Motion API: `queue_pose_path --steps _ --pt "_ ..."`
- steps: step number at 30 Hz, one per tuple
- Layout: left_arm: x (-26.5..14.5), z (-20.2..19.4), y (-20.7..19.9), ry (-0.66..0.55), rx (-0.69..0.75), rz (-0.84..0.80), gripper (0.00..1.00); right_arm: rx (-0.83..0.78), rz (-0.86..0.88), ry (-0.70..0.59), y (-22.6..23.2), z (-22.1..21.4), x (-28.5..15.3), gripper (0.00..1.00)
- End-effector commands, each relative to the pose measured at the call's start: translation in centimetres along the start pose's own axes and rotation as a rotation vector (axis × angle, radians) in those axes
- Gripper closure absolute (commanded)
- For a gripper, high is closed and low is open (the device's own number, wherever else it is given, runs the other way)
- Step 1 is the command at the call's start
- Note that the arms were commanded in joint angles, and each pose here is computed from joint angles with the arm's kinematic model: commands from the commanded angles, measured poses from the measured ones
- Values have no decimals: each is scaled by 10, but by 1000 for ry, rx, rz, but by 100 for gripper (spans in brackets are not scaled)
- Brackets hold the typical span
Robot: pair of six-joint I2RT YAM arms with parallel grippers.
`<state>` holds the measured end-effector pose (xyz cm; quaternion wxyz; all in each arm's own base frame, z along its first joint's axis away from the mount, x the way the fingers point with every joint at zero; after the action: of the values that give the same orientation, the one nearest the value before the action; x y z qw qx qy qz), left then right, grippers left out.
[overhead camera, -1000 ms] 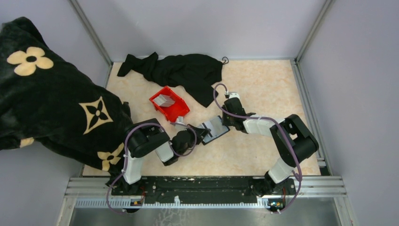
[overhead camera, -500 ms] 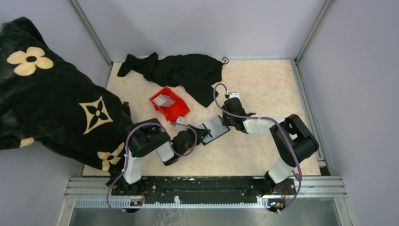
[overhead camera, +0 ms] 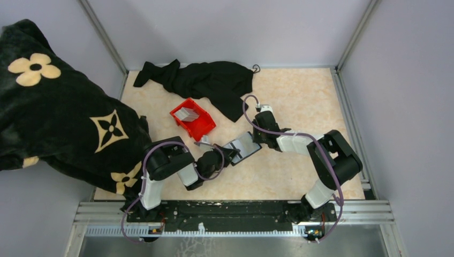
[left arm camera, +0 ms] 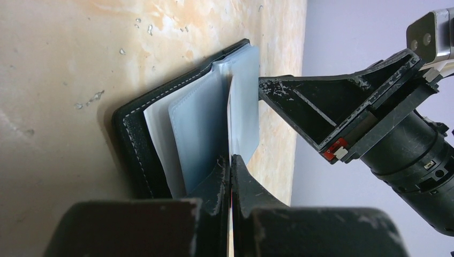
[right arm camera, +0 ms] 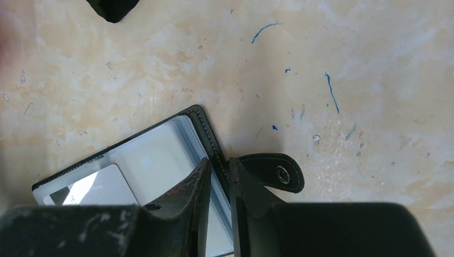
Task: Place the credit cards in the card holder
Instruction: Insert the credit card into the card holder.
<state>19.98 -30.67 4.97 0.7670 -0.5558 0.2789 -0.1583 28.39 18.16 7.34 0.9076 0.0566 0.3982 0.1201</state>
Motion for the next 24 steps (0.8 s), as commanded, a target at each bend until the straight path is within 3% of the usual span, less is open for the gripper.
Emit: queue_pose_path --steps 1,24 --pt "-7 -5 13 13 14 65 100 -33 -32 169 -10 -42 7 82" --pt "4 -5 14 -54 37 151 100 -37 -29 173 -10 -44 7 81"
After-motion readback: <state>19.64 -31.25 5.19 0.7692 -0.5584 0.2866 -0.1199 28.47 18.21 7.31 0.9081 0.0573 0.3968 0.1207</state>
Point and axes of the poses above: each gripper's point midway between its finger pads, its own x axis out along the fingers, its own y axis along the line the jaws close on, z = x × y, the point moved 7 cm from there along -x, back along the fingers, and after that the axes turned 1 degree about -x, right-handed, at the moved point
